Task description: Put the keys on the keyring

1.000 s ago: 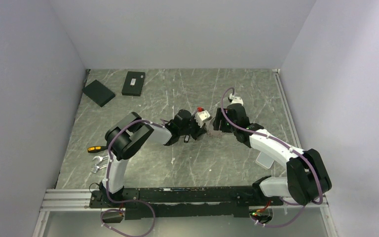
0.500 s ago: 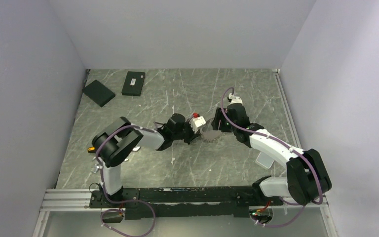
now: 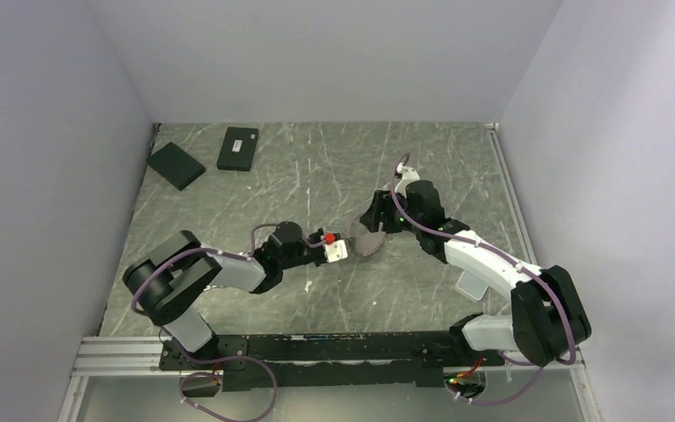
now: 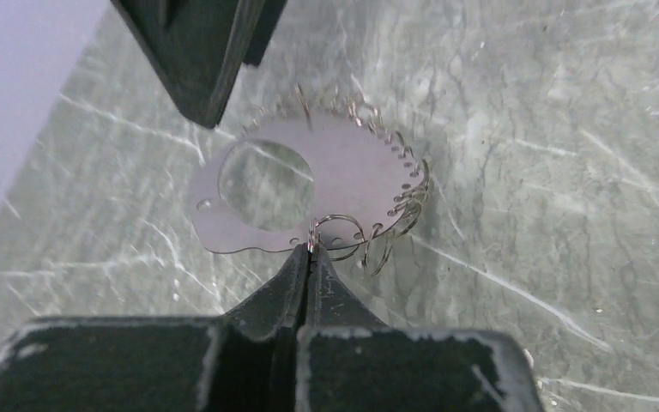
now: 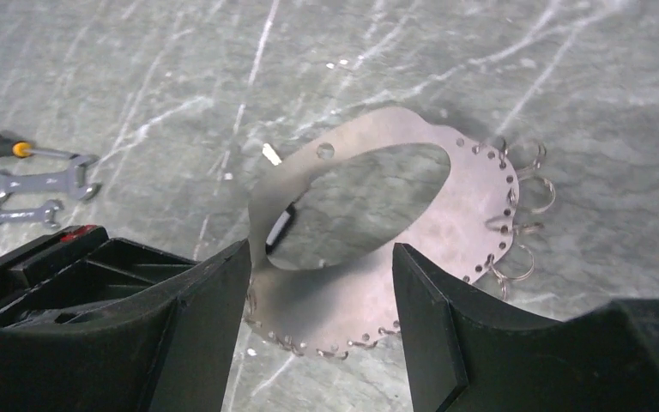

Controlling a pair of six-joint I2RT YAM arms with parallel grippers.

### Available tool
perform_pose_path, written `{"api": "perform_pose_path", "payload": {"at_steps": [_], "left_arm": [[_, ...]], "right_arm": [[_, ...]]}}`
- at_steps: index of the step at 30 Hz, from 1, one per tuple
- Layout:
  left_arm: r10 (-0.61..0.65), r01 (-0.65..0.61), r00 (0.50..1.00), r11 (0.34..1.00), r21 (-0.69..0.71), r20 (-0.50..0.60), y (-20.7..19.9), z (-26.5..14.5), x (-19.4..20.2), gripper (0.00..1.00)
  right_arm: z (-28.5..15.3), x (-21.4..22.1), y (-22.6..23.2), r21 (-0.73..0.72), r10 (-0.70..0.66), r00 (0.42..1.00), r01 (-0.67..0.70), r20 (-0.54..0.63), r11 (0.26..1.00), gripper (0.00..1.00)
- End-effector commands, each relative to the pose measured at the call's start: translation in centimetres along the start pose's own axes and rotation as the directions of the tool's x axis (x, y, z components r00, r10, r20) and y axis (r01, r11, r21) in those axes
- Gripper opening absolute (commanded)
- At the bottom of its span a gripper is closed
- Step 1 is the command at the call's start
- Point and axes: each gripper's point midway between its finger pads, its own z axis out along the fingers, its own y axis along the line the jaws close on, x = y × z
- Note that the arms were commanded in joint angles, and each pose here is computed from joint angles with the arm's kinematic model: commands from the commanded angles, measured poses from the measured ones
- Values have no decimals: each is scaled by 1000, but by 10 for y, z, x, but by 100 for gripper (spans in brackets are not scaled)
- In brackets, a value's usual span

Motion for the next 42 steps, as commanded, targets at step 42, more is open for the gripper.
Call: {"api": "perform_pose_path", "payload": {"at_steps": [42], "left_arm": [[516, -509, 843, 857, -85, 152, 8, -59, -116, 0]], "right_arm": [[-33, -20, 90, -438, -109, 986, 155, 130, 885, 70]]}}
